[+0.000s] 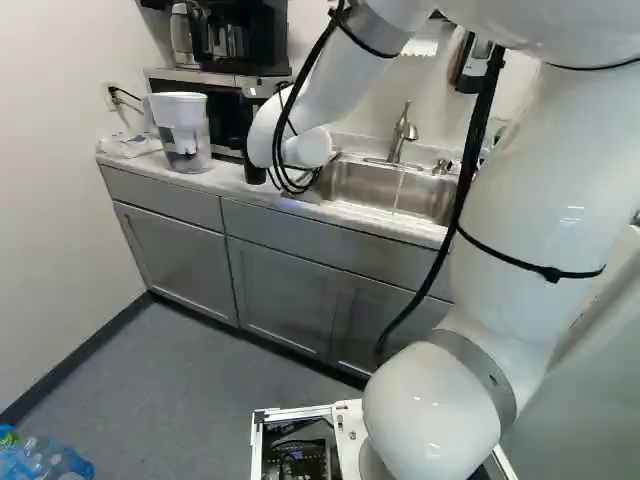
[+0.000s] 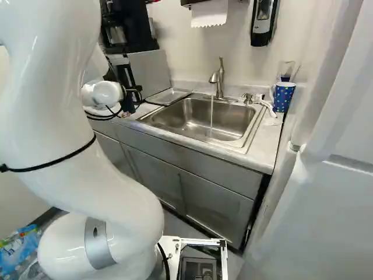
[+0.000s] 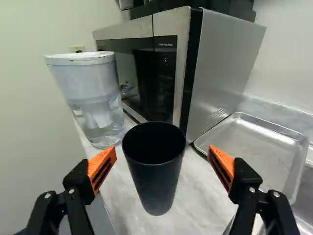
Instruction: Rinse the cup and place it in the tray
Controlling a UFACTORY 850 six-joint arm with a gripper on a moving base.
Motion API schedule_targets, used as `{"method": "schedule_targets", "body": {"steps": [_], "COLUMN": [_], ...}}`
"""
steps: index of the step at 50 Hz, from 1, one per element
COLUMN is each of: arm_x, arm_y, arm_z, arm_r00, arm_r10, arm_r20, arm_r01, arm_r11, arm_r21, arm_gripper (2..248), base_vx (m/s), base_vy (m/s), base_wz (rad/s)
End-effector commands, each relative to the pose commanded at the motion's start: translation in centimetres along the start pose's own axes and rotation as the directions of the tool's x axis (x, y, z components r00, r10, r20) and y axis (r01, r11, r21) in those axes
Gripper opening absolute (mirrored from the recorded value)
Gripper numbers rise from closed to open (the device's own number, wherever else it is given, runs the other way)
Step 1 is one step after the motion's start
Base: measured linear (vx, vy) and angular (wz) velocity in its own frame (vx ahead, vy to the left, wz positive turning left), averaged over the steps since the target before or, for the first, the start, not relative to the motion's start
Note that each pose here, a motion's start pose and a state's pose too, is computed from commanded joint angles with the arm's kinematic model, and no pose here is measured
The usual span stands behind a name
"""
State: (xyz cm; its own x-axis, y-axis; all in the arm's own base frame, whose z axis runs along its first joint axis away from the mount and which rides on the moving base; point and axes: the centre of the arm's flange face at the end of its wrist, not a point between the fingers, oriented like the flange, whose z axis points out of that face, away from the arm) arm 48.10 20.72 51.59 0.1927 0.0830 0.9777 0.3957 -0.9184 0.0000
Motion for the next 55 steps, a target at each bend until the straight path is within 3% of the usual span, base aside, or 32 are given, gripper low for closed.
{"method": "schedule_targets", "body": {"steps": [11,34,55], "arm_x": [-0.9,-3.3,-3.2], "arm_y": [-0.1,-0.1,-0.1], "arm_z": [0.4,1.2,1.2], "arm_r00": [1.000,0.999,1.000], "arm_r10": [0.000,-0.001,0.000], "arm_r20": [-0.002,0.046,0.030], "arm_r01": [0.000,0.000,0.000], "arm_r11": [1.000,1.000,1.000], "arm_r21": [0.002,0.002,0.002], "arm_gripper": [247,247,247], "base_vx": [0.000,0.000,0.000], "base_vy": [0.000,0.000,0.000], "base_wz": [0.000,0.000,0.000]}}
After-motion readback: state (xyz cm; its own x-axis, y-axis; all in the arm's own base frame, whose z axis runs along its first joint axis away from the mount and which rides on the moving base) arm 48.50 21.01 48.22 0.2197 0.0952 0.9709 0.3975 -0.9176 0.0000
